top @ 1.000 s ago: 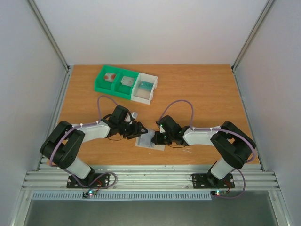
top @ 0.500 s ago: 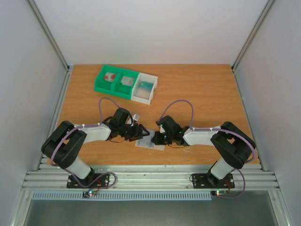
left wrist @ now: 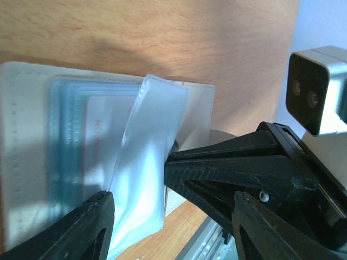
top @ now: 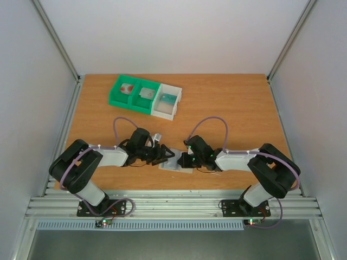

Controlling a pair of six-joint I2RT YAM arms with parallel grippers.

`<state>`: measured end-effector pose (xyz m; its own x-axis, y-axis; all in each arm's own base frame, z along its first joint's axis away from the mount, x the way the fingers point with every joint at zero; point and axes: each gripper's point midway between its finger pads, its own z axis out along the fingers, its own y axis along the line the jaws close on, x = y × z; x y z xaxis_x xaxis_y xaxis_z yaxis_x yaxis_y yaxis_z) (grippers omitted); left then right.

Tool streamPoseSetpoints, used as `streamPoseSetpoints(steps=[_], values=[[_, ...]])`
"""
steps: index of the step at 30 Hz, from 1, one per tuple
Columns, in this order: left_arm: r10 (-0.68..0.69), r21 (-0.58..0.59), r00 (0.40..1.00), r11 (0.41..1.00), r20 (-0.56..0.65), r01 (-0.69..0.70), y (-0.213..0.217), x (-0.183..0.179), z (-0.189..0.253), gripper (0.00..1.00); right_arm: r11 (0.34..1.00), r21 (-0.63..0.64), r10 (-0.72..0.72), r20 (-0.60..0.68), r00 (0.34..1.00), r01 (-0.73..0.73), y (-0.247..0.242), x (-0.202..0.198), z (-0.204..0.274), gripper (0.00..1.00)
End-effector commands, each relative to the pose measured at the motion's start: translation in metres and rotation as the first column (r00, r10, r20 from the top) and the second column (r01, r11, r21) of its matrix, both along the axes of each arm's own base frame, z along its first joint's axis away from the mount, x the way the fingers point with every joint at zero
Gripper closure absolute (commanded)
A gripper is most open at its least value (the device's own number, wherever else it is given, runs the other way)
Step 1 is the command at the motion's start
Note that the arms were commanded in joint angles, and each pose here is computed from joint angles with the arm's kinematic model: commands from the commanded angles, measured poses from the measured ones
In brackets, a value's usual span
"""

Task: Take the credit cards out of the card holder

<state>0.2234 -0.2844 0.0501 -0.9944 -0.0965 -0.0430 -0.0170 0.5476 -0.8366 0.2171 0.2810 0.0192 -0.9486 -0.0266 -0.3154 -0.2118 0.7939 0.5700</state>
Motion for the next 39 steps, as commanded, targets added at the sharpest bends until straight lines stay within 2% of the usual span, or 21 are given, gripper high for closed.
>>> streamPoseSetpoints(steps=[1,5,9,18,23,26,28,31,33,39], values=[[0.02,-0.123,0.999,0.992,0.044,-0.014,-0.012,0.006,0.016,0.4,0.998,-0.006,-0.057,0.042,0.998,0.057,-0.014,0.002,0.002,0.91],[0.039,-0.191,0.999,0.981,0.026,-0.034,-0.018,0.009,0.023,0.41,0.998,0.028,-0.062,0.074,0.995,0.06,-0.014,0.003,0.012,0.89],[0.043,-0.192,0.999,0.981,0.021,-0.039,-0.02,0.01,0.024,0.42,0.998,0.028,-0.064,0.073,0.995,0.062,-0.015,0.002,0.017,0.87],[0.051,-0.18,0.999,0.982,0.015,-0.047,-0.023,0.009,0.022,0.42,0.995,0.026,-0.098,-0.021,0.995,0.099,-0.012,-0.003,0.015,0.75],[0.093,-0.137,0.996,0.987,0.016,-0.09,-0.015,0.011,0.024,0.42,0.995,0.026,-0.092,-0.055,0.994,0.094,-0.004,0.0,0.011,0.71],[0.121,-0.083,0.992,0.989,0.023,-0.119,-0.007,0.012,0.021,0.42,0.995,-0.031,-0.098,-0.062,0.993,0.097,-0.007,0.004,0.003,0.7],[0.141,-0.024,0.99,0.99,0.023,-0.14,0.002,0.012,0.018,0.41,0.994,-0.065,-0.095,-0.065,0.993,0.091,-0.009,0.004,-0.004,0.73],[0.134,0.004,0.99,0.991,0.049,-0.134,0.005,0.013,0.024,0.37,0.991,-0.101,-0.096,-0.06,0.994,0.089,-0.019,0.0,-0.015,0.86],[0.114,-0.002,0.992,0.994,0.06,-0.114,0.002,0.015,0.029,0.36,0.991,-0.1,-0.094,-0.055,0.994,0.088,-0.023,-0.004,-0.02,0.92],[0.074,0.055,0.993,0.995,0.095,-0.079,0.0,0.024,0.03,0.32,0.997,-0.031,-0.069,-0.027,0.997,0.068,-0.016,-0.004,-0.017,0.96]])
